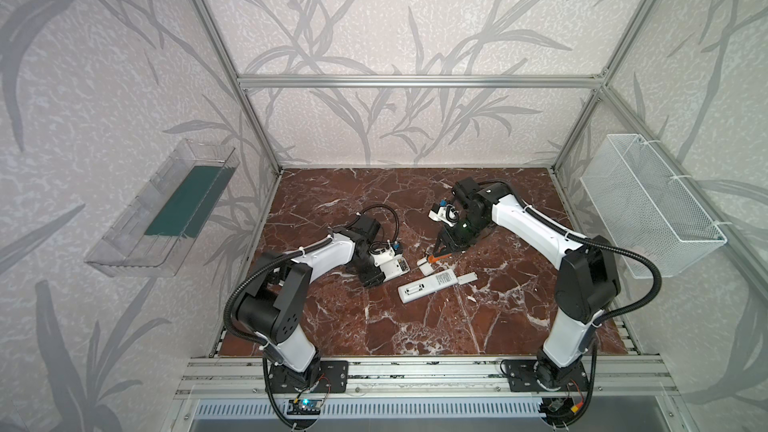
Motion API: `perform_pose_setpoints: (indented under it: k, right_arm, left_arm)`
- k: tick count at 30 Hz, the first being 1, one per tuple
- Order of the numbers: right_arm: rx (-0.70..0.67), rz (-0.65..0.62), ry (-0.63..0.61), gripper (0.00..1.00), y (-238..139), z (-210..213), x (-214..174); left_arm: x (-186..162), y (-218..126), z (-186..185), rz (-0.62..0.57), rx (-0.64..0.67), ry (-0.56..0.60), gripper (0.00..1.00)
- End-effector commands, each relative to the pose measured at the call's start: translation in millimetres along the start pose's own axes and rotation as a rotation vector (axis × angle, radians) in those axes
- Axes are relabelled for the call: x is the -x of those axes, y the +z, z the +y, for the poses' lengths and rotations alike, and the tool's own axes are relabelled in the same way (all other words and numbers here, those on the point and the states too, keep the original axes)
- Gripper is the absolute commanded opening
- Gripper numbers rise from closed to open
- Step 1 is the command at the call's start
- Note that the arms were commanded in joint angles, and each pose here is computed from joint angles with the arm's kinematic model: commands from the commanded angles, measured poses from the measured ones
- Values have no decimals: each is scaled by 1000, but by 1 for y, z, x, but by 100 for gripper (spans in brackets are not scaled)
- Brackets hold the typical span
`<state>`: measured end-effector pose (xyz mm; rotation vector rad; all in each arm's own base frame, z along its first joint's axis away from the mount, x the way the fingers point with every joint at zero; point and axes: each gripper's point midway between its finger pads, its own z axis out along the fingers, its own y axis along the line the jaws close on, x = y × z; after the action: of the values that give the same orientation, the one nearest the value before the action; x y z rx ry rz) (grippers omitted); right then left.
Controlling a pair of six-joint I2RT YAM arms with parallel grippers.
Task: Unload the batteries from the remote control
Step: 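Bring the screwdriver tip to the batteries in the box with the right gripper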
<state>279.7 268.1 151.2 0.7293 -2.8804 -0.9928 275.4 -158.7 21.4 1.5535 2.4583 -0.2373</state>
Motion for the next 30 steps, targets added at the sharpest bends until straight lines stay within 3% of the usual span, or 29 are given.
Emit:
perform_pose_setpoints:
  k: [1,3,11,30]
  right_arm:
    - [36,-26,-2,0,-4,7,13]
    - [34,-30,-2,0,-3,7,14]
    - [13,-48,44,0,-2,-9,24]
    - [29,-58,141,0,12,-24,34]
  left_arm:
    - [-3,4,1,28,-14,30,57]
    - [-3,4,1,37,-14,30,51]
    - [1,-1,1,27,5,57,42]
    - [8,-6,-6,38,42,120,38]
